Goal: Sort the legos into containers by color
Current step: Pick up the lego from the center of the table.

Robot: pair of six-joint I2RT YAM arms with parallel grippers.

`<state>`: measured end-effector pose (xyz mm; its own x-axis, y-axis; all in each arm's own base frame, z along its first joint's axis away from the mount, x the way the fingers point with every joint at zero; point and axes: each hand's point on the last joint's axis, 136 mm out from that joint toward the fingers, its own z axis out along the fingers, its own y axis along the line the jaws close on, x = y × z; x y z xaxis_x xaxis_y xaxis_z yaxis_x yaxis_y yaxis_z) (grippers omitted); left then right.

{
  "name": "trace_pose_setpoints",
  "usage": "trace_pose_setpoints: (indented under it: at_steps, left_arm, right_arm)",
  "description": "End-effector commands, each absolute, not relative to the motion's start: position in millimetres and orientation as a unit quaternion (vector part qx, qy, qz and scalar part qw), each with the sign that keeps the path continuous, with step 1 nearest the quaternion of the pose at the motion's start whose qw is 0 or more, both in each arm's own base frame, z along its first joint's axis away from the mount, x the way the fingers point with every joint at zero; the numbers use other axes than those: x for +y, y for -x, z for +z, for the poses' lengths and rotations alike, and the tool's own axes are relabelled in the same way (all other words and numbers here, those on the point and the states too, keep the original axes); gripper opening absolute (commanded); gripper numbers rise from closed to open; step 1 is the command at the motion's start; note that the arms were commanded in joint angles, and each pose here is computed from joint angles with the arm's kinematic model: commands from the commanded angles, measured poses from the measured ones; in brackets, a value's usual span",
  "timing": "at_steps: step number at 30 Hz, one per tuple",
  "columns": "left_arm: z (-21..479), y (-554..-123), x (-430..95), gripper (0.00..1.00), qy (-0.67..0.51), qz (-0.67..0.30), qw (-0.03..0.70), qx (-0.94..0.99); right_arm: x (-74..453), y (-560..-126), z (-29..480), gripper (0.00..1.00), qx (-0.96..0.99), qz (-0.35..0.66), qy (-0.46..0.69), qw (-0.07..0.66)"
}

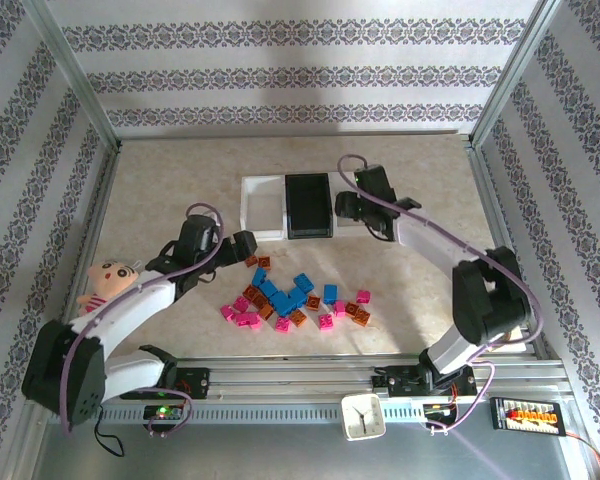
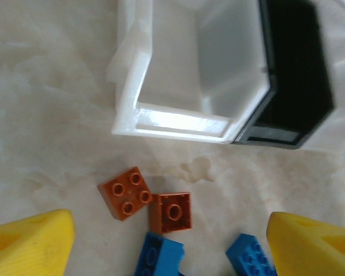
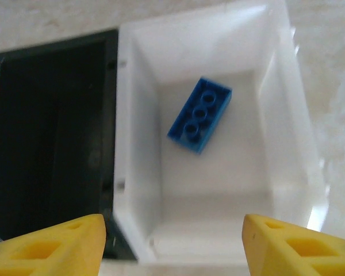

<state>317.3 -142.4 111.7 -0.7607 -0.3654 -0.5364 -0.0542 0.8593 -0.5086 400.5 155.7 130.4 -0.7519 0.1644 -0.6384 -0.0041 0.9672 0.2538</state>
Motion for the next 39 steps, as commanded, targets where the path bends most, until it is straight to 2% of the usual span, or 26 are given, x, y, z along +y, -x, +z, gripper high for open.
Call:
trace_pose_setpoints:
  at_steps: [1,10,16,22,26,30,32,39]
  left_arm:
    - [88,-319,-141,0.77,0.092,-0.197,0.304,0.928]
    - [69,-294,-162,0.76,0.04,-0.195,0.282,0.938]
    - [52,-288,-183,0.58,-0.012,-0.171,0.254,0.952]
    - [36,-284,-186,0.57,-0.031,-0.147,0.238,0.96]
    - [32,-285,-176,0.43,-0.018,-0.119,0.24,0.963]
    - [30,-283,-169,0.39,-0.013,-0.107,0.241,0.965]
    - [32,-282,-170,0.34,-0.013,-0.109,0.242,0.964]
    - [89,-286,-186,0.16,-0.02,-0.161,0.287,0.944]
  right_arm:
    - [157,-379,120,0.64,0.926,0.135,-0.046,0.35]
    - [148,-336,99,0.64,0.929,0.141,-0.047,0.338]
    - [147,-329,91,0.64,0.932,0.14,-0.049,0.331]
    - [142,-326,93,0.64,0.93,0.137,-0.053,0.336]
    - [140,-325,96,0.64,0.928,0.139,-0.057,0.34]
    - [139,-324,98,0.64,0.927,0.14,-0.059,0.343]
    - [138,-323,100,0.64,0.926,0.14,-0.061,0.346]
    - [128,-321,106,0.64,0.919,0.136,-0.078,0.361]
